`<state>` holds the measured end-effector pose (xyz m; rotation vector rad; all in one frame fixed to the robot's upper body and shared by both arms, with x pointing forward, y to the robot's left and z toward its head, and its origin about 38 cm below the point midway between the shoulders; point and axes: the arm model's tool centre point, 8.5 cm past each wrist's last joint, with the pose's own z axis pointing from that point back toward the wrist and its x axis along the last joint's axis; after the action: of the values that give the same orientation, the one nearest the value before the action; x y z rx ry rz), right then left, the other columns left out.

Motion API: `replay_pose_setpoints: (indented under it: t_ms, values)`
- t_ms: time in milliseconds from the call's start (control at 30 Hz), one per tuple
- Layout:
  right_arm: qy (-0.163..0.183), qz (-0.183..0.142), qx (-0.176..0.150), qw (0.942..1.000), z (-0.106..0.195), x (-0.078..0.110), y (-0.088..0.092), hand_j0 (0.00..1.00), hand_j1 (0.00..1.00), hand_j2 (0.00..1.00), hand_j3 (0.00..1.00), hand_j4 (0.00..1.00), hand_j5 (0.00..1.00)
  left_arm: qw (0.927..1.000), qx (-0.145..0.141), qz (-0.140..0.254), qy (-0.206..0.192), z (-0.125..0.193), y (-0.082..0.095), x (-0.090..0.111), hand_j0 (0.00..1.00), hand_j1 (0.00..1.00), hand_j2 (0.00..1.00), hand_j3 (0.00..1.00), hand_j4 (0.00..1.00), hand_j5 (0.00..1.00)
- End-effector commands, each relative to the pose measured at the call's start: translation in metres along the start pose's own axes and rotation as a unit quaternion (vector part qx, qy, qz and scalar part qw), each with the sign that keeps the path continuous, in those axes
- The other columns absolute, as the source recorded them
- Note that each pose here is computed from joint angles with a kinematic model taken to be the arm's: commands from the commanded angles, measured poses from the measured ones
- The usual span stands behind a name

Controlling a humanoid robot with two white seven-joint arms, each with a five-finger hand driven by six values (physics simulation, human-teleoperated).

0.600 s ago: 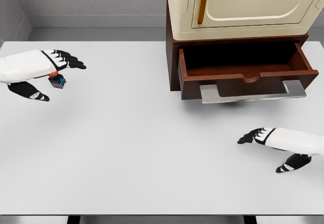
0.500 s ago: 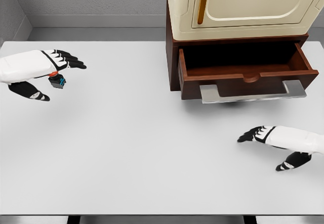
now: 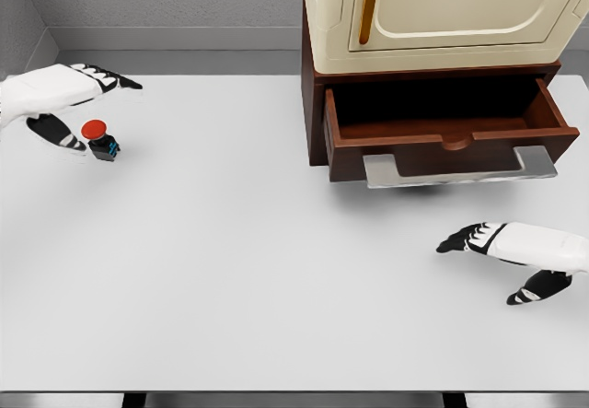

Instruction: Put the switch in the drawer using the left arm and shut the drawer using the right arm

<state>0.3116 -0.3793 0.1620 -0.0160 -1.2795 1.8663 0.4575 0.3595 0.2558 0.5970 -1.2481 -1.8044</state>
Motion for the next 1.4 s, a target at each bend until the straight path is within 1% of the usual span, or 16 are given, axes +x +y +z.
replay_pose_setpoints:
  t_ms: [0, 167, 200, 233, 267, 467, 533, 633, 667, 700, 833, 933, 967, 1100, 1200, 1367]
  values:
    - [0.001, -0.002, 0.001, 1.0, 0.002, 0.0, -0.001, 1.0, 1.0, 1.0, 1.0, 1.0, 1.0, 0.9992, -0.034, 0.021, 0.006, -0.019, -0.028, -0.003, 1.0, 1.0, 1.0, 1.0, 1.0, 1.0]
    - [-0.001, -0.003, 0.002, 1.0, 0.001, 0.001, 0.001, 1.0, 1.0, 1.0, 1.0, 1.0, 1.0, 0.9988, -0.04, 0.025, 0.013, -0.021, -0.034, -0.008, 1.0, 1.0, 1.0, 1.0, 1.0, 1.0]
    - [-0.002, -0.004, 0.003, 1.0, 0.0, 0.002, 0.002, 1.0, 1.0, 1.0, 1.0, 1.0, 1.0, 0.9985, -0.041, 0.03, 0.02, -0.021, -0.035, -0.013, 1.0, 1.0, 1.0, 1.0, 1.0, 1.0]
    - [-0.002, -0.003, 0.002, 1.0, 0.0, 0.002, 0.002, 1.0, 1.0, 1.0, 1.0, 1.0, 1.0, 0.9984, -0.039, 0.032, 0.025, -0.02, -0.031, -0.017, 1.0, 1.0, 1.0, 1.0, 1.0, 1.0]
    - [-0.002, -0.003, 0.002, 1.0, 0.0, 0.002, 0.002, 1.0, 1.0, 1.0, 1.0, 1.0, 1.0, 0.9983, -0.039, 0.034, 0.027, -0.02, -0.032, -0.019, 1.0, 1.0, 1.0, 1.0, 1.0, 1.0]
    - [-0.003, 0.004, 0.005, 1.0, 0.002, 0.004, -0.001, 1.0, 1.0, 1.0, 1.0, 1.0, 1.0, 0.9979, -0.04, 0.043, 0.028, -0.026, -0.036, -0.02, 1.0, 1.0, 1.0, 1.0, 1.0, 1.0]
    - [-0.004, 0.007, 0.003, 1.0, 0.002, 0.006, -0.004, 1.0, 1.0, 1.0, 1.0, 1.0, 1.0, 0.9979, -0.037, 0.049, 0.021, -0.035, -0.038, -0.015, 1.0, 1.0, 1.0, 1.0, 1.0, 1.0]
    - [0.005, 0.017, 0.014, 0.9997, 0.01, 0.005, -0.009, 1.0, 1.0, 1.0, 1.0, 1.0, 1.0, 0.9973, -0.037, 0.055, 0.03, -0.034, -0.037, -0.022, 1.0, 1.0, 1.0, 1.0, 1.0, 1.0]
    - [0.008, 0.022, 0.013, 0.9996, 0.014, 0.006, -0.011, 1.0, 1.0, 1.0, 1.0, 1.0, 1.0, 0.9965, -0.041, 0.064, 0.035, -0.037, -0.043, -0.026, 1.0, 1.0, 1.0, 1.0, 1.0, 1.0]
    - [0.015, 0.027, 0.018, 0.9994, 0.02, 0.005, -0.014, 1.0, 1.0, 1.0, 1.0, 1.0, 1.0, 0.996, -0.042, 0.068, 0.039, -0.037, -0.045, -0.028, 1.0, 1.0, 1.0, 1.0, 1.0, 1.0]
    - [0.023, 0.034, 0.029, 0.9988, 0.027, 0.004, -0.017, 1.0, 1.0, 1.0, 1.0, 1.0, 1.0, 0.9955, -0.049, 0.069, 0.042, -0.036, -0.049, -0.03, 1.0, 1.0, 1.0, 1.0, 1.0, 1.0]
    - [0.028, 0.036, 0.035, 0.9983, 0.03, 0.003, -0.018, 1.0, 1.0, 1.0, 1.0, 1.0, 1.0, 0.9937, -0.054, 0.079, 0.057, -0.035, -0.054, -0.041, 1.0, 1.0, 1.0, 1.0, 1.0, 1.0]
    - [0.028, 0.035, 0.036, 0.9984, 0.03, 0.003, -0.017, 1.0, 1.0, 1.0, 1.0, 1.0, 1.0, 0.9936, -0.054, 0.083, 0.054, -0.04, -0.055, -0.038, 1.0, 1.0, 1.0, 1.0, 1.0, 1.0]
    - [0.028, 0.033, 0.041, 0.9982, 0.03, 0.002, -0.015, 1.0, 1.0, 1.0, 1.0, 1.0, 1.0, 0.9938, -0.053, 0.083, 0.052, -0.042, -0.055, -0.037, 1.0, 1.0, 1.0, 1.0, 1.0, 1.0]
    - [0.029, 0.032, 0.042, 0.9982, 0.03, 0.002, -0.014, 1.0, 1.0, 1.0, 1.0, 1.0, 1.0, 0.9929, -0.054, 0.089, 0.058, -0.04, -0.058, -0.042, 1.0, 1.0, 1.0, 1.0, 1.0, 1.0]
    - [0.027, 0.031, 0.043, 0.9982, 0.029, 0.002, -0.014, 1.0, 1.0, 1.0, 1.0, 1.0, 1.0, 0.9931, -0.052, 0.088, 0.058, -0.04, -0.055, -0.041, 1.0, 1.0, 1.0, 1.0, 1.0, 1.0]
